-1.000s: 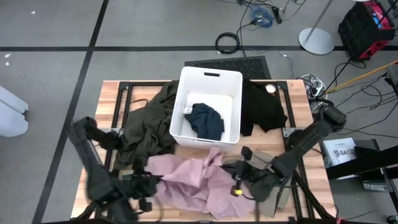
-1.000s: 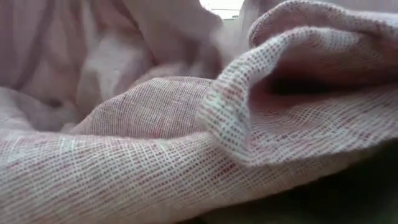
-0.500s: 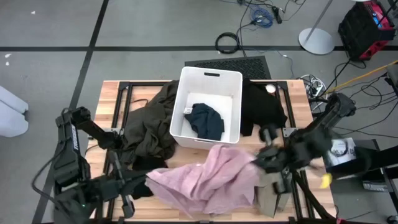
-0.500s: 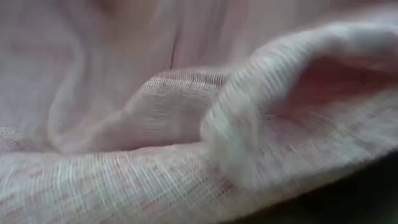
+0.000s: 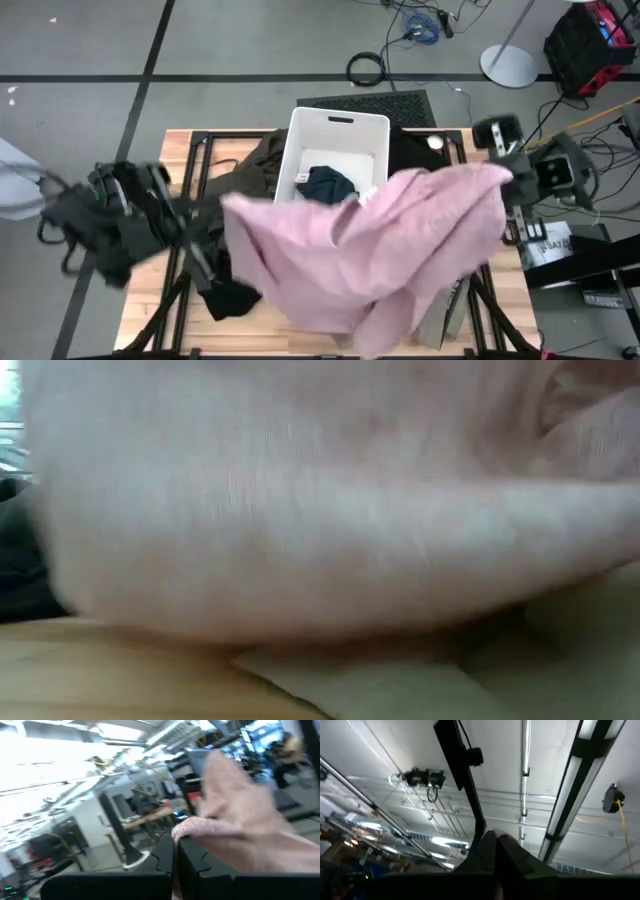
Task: Sort clothes
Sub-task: Put the pink shirt into the white laundry bin
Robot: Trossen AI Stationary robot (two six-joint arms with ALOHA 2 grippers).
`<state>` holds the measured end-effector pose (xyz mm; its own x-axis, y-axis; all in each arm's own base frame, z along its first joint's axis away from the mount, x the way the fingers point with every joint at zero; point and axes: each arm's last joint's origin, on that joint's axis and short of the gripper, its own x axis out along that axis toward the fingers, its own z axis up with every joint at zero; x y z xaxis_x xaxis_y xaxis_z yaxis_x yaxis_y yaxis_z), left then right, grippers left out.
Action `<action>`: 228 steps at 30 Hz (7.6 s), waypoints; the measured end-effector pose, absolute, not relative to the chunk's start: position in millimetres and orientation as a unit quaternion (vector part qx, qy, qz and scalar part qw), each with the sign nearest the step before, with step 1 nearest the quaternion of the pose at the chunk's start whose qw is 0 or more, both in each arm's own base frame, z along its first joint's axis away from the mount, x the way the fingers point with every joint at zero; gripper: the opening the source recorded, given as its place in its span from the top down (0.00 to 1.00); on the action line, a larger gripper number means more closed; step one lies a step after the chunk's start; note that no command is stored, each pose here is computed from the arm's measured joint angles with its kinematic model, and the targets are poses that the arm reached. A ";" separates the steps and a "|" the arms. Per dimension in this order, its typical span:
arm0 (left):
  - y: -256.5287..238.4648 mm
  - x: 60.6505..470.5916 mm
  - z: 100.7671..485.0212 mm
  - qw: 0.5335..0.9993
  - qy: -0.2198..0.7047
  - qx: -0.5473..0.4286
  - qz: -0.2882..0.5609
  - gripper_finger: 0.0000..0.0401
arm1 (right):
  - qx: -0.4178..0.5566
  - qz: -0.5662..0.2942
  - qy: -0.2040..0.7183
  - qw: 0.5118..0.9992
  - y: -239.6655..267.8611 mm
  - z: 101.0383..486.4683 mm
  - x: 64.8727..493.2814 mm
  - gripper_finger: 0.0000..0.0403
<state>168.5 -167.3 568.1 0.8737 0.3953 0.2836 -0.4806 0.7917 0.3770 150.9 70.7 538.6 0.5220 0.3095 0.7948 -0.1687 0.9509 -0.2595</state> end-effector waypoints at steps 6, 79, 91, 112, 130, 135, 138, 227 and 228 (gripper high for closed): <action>-141.4 172.2 585.2 0.915 -0.222 0.266 0.206 0.98 | -0.096 0.142 -0.442 0.880 52.9 591.3 159.3 1.00; -277.3 226.8 331.8 0.924 0.126 0.253 0.257 0.98 | 0.027 -0.232 0.336 0.912 206.7 362.8 219.8 1.00; -237.8 217.7 277.7 0.882 0.325 0.175 0.293 0.98 | 0.209 -0.088 0.326 0.918 134.9 265.9 257.2 1.00; -204.6 220.7 187.3 0.812 0.476 0.148 0.303 0.98 | 0.171 -0.206 0.450 0.852 93.2 210.9 233.8 1.00; -191.9 249.0 183.8 0.815 0.492 0.146 0.269 0.98 | 0.200 -0.175 0.472 0.840 76.0 211.7 243.6 0.51; -192.5 248.6 183.7 0.817 0.490 0.130 0.275 0.93 | 0.209 -0.185 0.461 0.842 86.7 211.4 240.3 0.31; -194.0 248.7 183.3 0.819 0.491 0.124 0.270 0.91 | 0.218 -0.185 0.457 0.842 98.5 210.5 235.5 0.28; -213.0 219.2 290.8 0.882 0.322 0.082 0.333 0.54 | 0.222 -0.149 0.305 0.914 94.9 224.0 186.8 0.99; -212.4 216.5 295.1 0.888 0.310 0.077 0.331 0.54 | 0.226 -0.135 0.305 0.915 97.2 230.5 185.5 0.99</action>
<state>216.5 -212.4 295.1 0.5889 0.6352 -0.4997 -0.5396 0.7693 0.3421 185.5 97.2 230.5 0.7775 -0.1090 -0.6193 0.3845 0.8617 0.3310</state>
